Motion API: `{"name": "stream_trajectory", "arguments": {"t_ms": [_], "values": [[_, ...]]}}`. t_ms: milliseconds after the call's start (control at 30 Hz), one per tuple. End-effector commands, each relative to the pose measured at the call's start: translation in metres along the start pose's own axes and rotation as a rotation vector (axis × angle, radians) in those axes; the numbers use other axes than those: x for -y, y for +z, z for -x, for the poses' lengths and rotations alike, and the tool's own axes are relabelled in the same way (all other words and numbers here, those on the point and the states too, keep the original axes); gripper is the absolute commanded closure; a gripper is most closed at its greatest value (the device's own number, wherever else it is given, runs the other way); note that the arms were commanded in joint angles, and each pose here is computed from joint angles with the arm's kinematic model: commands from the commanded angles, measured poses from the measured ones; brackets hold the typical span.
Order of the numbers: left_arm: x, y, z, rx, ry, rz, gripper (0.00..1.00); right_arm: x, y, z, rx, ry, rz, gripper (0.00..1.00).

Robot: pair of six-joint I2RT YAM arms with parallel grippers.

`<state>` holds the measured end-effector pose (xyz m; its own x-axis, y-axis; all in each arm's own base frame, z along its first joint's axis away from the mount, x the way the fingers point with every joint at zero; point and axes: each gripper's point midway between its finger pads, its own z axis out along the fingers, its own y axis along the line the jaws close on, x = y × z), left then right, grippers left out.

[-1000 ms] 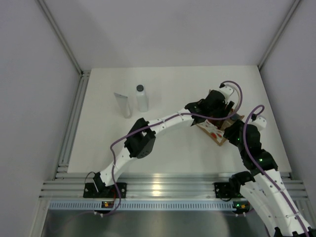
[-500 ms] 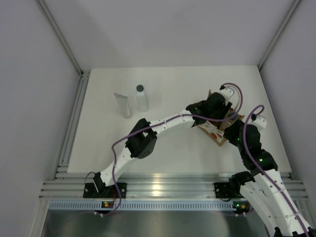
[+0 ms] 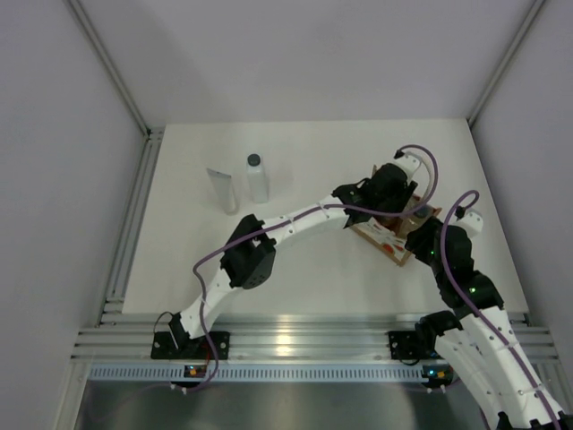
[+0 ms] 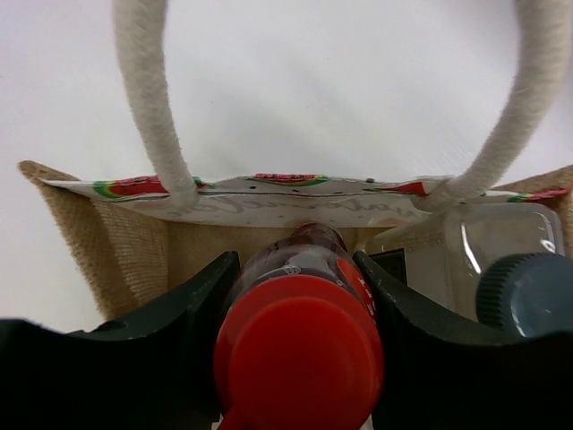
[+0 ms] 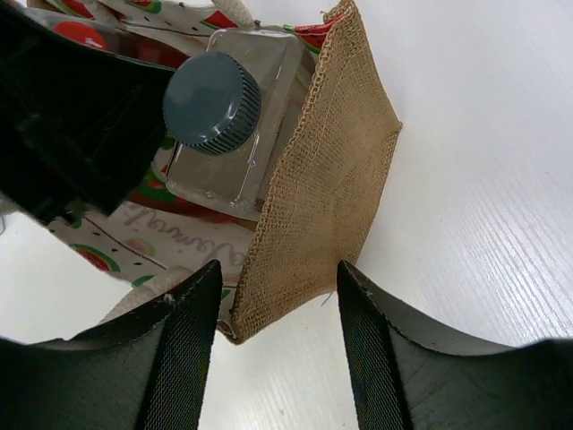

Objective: Take the personal care products out of the canvas bag

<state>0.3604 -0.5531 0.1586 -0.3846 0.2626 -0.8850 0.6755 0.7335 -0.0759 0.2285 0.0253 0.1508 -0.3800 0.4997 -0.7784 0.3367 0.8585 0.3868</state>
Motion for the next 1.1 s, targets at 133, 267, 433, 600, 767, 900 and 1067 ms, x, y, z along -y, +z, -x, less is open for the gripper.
{"name": "stream_trajectory", "arguments": {"t_ms": [133,267,433,600,767,900,1067], "values": [[0.01,-0.116,0.165,0.364,-0.114,-0.086,1.0,0.005,0.002,0.002,0.008,0.005,-0.027,0.47],[0.009,-0.138,0.185,0.409,-0.123,-0.096,1.0,0.005,0.005,-0.001,0.001,0.007,-0.028,0.46],[-0.01,-0.184,0.214,0.488,-0.135,-0.033,1.0,0.006,0.008,-0.003,-0.004,0.009,-0.031,0.47],[-0.054,-0.227,0.223,0.538,-0.125,0.165,1.0,0.004,0.008,-0.003,-0.006,0.008,-0.028,0.46],[-0.103,-0.251,0.218,0.543,-0.132,0.335,1.0,0.003,0.007,0.0,0.003,0.016,-0.023,0.46],[-0.142,-0.238,0.191,0.488,-0.17,0.411,1.0,0.001,0.007,0.002,0.005,0.017,-0.021,0.46],[-0.195,-0.203,0.148,0.395,-0.259,0.445,1.0,-0.002,0.005,0.006,0.01,0.015,-0.011,0.46]]}}
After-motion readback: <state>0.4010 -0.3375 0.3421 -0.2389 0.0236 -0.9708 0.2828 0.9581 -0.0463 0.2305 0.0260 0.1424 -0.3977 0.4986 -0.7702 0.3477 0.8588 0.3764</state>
